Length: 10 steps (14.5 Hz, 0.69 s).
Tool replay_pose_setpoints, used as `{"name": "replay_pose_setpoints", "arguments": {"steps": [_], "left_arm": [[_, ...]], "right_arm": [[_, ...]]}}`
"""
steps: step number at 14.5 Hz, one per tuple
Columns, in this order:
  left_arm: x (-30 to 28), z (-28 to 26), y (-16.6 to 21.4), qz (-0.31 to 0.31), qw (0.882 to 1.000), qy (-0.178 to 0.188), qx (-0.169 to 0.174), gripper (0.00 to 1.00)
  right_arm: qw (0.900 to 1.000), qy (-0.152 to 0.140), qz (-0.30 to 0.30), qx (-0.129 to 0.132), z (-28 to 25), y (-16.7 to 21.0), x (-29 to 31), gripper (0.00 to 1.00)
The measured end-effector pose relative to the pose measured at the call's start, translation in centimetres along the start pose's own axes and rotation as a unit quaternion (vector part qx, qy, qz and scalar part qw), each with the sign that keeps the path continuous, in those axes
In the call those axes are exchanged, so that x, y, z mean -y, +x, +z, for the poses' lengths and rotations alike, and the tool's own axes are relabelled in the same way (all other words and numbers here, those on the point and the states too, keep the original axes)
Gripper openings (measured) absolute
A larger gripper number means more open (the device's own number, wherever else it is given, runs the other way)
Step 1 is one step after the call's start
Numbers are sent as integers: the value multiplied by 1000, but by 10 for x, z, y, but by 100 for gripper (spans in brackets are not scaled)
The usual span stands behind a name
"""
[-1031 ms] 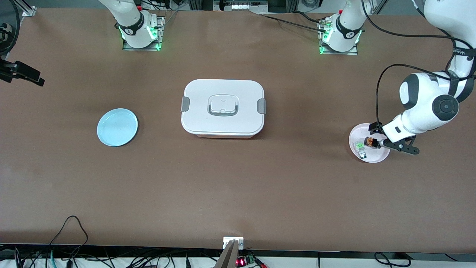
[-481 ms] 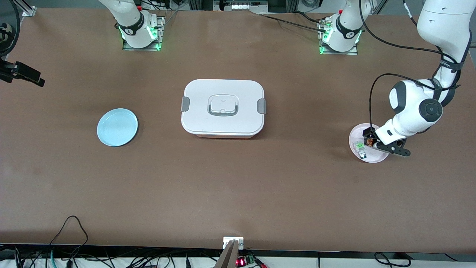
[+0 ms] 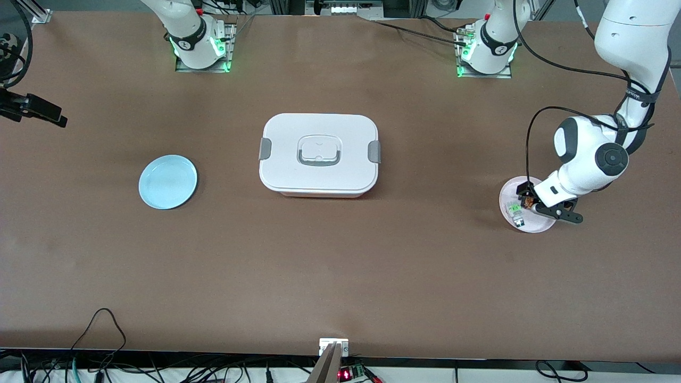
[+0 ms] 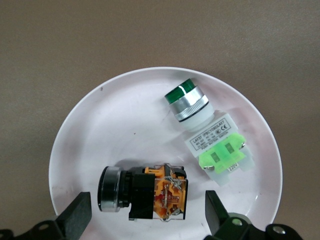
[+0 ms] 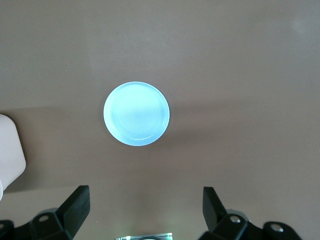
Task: Transfer orange switch to right arm and place
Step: 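Close the left gripper on the black-orange switch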
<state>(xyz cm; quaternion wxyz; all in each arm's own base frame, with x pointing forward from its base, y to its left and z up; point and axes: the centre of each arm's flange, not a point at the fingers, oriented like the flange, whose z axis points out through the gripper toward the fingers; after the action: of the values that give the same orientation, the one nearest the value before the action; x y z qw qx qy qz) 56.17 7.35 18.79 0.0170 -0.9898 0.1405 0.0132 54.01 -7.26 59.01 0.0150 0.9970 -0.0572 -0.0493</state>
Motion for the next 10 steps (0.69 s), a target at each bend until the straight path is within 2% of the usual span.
{"name": "replay_pose_setpoints", "arguments": {"steps": [10], "left_arm": [[-2,13,-1,1,1000,-3,5,97]], "right_arm": [[1000,-1,-3,11,12,7,4,100]]}}
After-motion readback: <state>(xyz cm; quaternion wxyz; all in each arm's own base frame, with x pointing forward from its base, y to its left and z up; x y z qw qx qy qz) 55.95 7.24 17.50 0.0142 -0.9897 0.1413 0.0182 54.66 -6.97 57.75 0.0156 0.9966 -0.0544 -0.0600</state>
